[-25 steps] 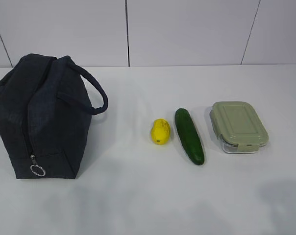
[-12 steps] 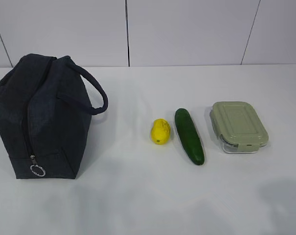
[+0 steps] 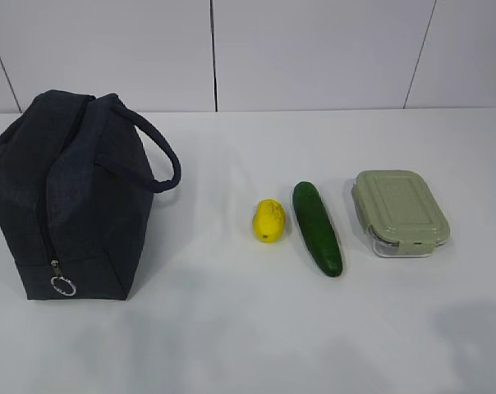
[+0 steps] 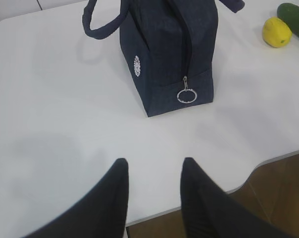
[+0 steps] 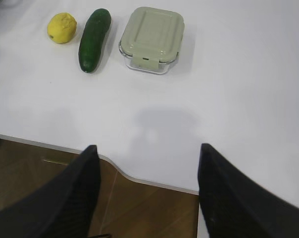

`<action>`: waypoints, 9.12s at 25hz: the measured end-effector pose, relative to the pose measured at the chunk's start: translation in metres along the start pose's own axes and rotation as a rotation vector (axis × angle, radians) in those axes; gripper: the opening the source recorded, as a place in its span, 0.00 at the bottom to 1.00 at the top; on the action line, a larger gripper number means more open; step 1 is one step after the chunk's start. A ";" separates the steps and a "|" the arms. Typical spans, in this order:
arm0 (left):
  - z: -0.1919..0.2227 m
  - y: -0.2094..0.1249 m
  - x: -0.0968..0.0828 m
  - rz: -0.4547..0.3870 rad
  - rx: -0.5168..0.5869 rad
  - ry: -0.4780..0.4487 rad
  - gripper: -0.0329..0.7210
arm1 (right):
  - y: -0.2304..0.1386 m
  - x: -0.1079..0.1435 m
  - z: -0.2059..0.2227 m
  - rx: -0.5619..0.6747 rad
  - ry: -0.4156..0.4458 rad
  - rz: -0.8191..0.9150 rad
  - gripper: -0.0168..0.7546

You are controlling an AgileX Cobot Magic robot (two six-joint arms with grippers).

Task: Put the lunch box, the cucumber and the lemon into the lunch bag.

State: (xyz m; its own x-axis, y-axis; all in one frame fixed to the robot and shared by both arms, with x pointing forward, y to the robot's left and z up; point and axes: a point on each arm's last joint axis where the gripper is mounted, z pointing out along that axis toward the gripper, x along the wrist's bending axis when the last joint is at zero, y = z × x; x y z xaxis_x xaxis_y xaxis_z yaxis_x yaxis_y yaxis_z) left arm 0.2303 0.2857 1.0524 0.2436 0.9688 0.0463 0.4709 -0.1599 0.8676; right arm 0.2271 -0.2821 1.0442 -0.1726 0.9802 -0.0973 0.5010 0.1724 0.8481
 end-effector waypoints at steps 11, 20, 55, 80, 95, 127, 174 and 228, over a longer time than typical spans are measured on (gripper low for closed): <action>0.000 0.000 0.000 0.000 0.000 0.000 0.36 | 0.000 0.000 0.000 0.000 0.000 0.000 0.63; 0.000 0.000 0.000 0.000 0.000 0.000 0.36 | 0.020 0.010 0.002 -0.100 0.150 0.112 0.63; 0.000 0.000 0.000 -0.002 0.001 0.003 0.36 | 0.150 -0.109 0.284 0.281 0.731 0.637 0.63; 0.000 0.000 0.000 -0.002 0.001 0.003 0.36 | 0.092 -0.168 0.387 0.504 0.681 0.515 0.82; 0.000 0.000 0.000 -0.002 0.000 0.003 0.36 | 0.055 -0.166 0.425 0.470 0.748 0.587 0.82; 0.000 0.000 0.000 -0.002 0.000 0.003 0.36 | 0.050 -0.153 0.440 0.471 0.797 0.570 0.79; 0.179 0.155 0.047 -0.240 0.500 -0.142 0.45 | 0.051 -0.151 0.438 0.481 0.827 0.584 0.52; 0.286 0.176 0.073 -0.107 0.687 -0.182 0.07 | 0.068 -0.133 0.448 0.469 0.809 0.632 0.52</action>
State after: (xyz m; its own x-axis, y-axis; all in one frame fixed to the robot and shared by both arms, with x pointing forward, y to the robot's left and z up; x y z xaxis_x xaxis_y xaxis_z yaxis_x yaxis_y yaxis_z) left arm 0.5732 0.2741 1.0670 0.2752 0.9485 -0.1567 0.9127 -0.2065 0.3526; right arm 0.6643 -0.3575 0.8809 -0.1887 0.5828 0.7904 0.9328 -0.1451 0.3298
